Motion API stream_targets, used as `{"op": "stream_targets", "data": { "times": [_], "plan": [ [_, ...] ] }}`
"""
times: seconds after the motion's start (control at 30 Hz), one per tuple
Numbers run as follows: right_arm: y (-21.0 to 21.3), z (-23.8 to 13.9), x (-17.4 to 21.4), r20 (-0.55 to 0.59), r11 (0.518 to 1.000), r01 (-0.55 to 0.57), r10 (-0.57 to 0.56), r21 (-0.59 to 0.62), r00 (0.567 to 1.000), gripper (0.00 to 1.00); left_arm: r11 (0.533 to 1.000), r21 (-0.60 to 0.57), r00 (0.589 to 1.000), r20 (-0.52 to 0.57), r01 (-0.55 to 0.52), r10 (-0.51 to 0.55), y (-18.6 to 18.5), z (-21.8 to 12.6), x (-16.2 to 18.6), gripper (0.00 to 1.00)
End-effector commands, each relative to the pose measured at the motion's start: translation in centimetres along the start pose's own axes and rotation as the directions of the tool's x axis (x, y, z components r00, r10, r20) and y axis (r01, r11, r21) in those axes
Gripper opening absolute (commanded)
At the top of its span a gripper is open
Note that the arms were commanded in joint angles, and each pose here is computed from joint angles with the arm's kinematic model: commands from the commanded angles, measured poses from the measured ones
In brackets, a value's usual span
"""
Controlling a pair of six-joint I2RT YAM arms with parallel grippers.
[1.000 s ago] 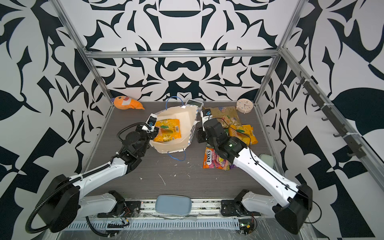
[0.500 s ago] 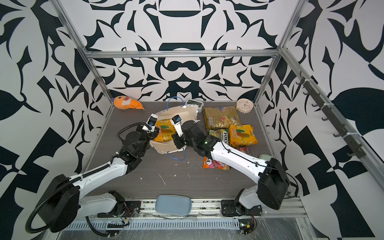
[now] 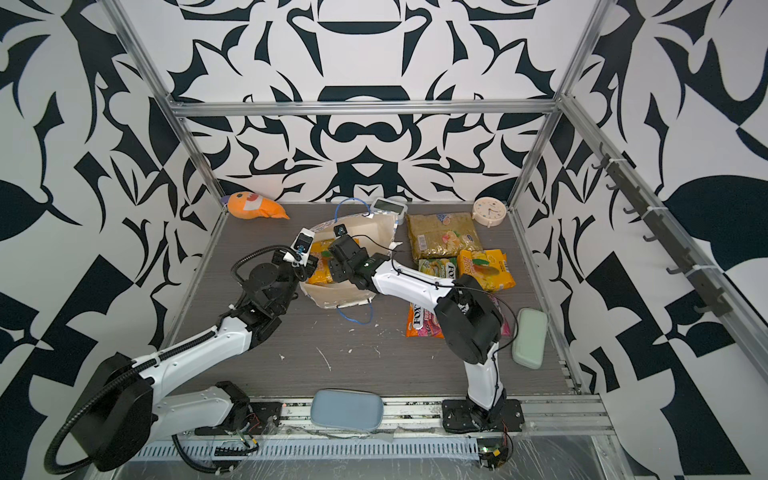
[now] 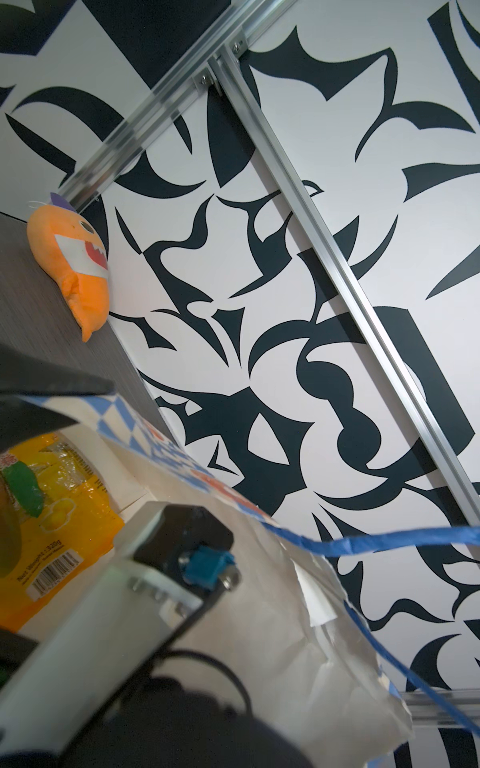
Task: Take the snacks out of the paper bag
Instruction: 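Lower the open right gripper into the bag toward the yellow LOT100 pack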
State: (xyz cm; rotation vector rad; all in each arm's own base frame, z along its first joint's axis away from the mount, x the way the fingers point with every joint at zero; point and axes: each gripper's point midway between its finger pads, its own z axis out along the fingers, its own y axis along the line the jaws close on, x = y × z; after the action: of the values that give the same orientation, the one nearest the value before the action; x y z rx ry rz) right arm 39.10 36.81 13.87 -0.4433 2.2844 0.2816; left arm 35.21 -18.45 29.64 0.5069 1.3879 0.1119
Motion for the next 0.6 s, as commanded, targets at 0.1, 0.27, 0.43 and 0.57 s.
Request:
{"op": "stream_targets", "data": {
  "times": [0.1,0.27,0.43,0.57],
  "plan": [
    [-0.8,1.2,-2.0,0.027,0.991,-0.132,0.132,-0.028,0.991,0.80,0.999,0.006,0.996,0.077,0.042,-0.042,0.7,-0.8,-2.3,0.00],
    [-1.6,3.1,-1.7,-0.021,0.968,-0.221,0.220,-0.117,0.975,0.98,0.999,0.009,0.996,0.075,0.044,-0.045,0.8,-1.0,-2.2,0.00],
    [-3.0,3.1,-2.1,-0.002,0.967,-0.242,0.242,-0.083,0.970,0.99,0.999,0.008,0.997,0.070,0.043,-0.043,0.7,-1.1,-2.0,0.00],
    [-3.8,3.5,-2.0,-0.009,0.964,-0.263,0.263,-0.037,0.965,0.99,0.999,0.009,0.997,0.068,0.042,-0.042,0.6,-1.0,-1.9,0.00]
  ]
}}
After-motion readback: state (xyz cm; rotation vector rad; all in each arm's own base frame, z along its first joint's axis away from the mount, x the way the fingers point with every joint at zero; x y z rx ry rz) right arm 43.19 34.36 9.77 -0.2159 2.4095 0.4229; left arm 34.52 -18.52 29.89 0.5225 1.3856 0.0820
